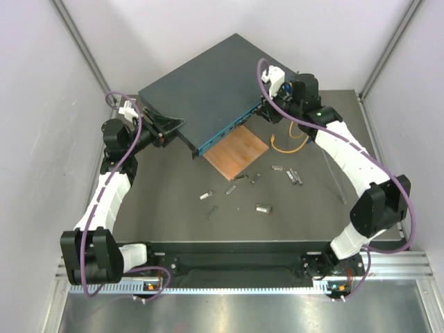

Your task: Insert the plug into the switch port

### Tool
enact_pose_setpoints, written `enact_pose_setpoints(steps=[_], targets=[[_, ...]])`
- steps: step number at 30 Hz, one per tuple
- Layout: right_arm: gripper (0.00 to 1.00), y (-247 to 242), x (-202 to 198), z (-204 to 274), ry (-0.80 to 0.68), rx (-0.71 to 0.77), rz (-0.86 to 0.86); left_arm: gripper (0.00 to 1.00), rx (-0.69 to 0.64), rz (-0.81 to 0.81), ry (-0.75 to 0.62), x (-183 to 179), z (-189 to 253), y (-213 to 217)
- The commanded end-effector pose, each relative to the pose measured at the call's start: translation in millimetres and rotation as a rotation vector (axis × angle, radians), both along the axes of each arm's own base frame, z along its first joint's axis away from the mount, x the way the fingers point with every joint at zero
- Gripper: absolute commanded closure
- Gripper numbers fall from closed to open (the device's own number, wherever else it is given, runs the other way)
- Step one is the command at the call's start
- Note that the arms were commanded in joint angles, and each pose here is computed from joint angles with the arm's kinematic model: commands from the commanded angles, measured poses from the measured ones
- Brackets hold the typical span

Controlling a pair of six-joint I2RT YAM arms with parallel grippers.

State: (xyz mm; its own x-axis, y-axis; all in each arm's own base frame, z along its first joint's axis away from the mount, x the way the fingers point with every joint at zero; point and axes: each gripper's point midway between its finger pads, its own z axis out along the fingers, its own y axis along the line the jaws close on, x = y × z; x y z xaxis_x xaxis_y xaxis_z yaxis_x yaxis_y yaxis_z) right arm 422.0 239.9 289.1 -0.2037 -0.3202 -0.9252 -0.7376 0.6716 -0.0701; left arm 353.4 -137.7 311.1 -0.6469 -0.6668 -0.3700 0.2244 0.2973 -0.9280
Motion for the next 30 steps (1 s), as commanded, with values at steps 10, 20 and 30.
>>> enact_pose_setpoints(steps=[10,20,30], targets=[[0.47,-7,-13,45,-0.156,-0.032,0.061,1.0,0.09,-0.037,-0.153,-1,17,-11],[0.32,-49,-39,20,-0.069,-0.135,0.026,1.0,0.099,-0.057,-0.174,-5,22,-12],[0.7,-49,-16,32,-0.039,-0.105,-0.05,1.0,0.102,-0.055,-0.17,-3,20,-12]])
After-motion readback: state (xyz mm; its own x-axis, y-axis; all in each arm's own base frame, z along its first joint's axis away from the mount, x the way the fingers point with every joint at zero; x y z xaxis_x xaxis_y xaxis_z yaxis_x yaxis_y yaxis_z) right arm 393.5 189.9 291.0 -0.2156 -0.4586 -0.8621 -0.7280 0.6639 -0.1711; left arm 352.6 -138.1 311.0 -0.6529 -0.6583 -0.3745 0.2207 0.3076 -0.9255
